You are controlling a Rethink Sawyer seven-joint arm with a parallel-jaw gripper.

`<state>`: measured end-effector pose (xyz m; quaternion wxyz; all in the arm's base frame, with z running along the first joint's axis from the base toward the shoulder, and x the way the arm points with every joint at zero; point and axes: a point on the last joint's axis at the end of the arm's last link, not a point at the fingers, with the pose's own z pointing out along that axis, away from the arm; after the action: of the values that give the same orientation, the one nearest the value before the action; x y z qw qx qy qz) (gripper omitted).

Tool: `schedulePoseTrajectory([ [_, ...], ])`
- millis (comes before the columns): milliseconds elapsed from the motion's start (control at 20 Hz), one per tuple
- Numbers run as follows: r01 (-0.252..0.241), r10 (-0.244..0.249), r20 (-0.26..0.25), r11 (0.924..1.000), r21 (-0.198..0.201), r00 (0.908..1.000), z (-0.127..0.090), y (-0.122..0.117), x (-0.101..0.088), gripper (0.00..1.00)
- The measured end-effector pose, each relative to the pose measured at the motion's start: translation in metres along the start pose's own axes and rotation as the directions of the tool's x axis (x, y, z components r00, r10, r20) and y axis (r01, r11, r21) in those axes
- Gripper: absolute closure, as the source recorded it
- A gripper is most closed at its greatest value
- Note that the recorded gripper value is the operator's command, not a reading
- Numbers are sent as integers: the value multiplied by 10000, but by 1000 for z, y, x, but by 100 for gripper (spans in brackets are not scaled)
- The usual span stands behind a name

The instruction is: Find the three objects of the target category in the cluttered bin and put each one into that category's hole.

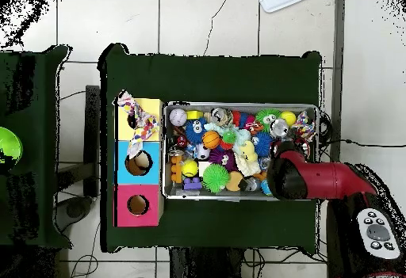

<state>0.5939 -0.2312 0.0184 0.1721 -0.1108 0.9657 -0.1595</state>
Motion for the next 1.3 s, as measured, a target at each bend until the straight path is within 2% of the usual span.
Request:
schedulePoseTrajectory([
  [350,39,-39,78,10000,-11,10000,2,-7,4,0],
  [700,43,-45,247,10000,60,9997,13,-23,8,0],
  [1100,63,-72,491,9998,184,9988,21,-34,0,0],
  [1300,260,-272,583,9994,219,9979,22,-33,-4,0],
])
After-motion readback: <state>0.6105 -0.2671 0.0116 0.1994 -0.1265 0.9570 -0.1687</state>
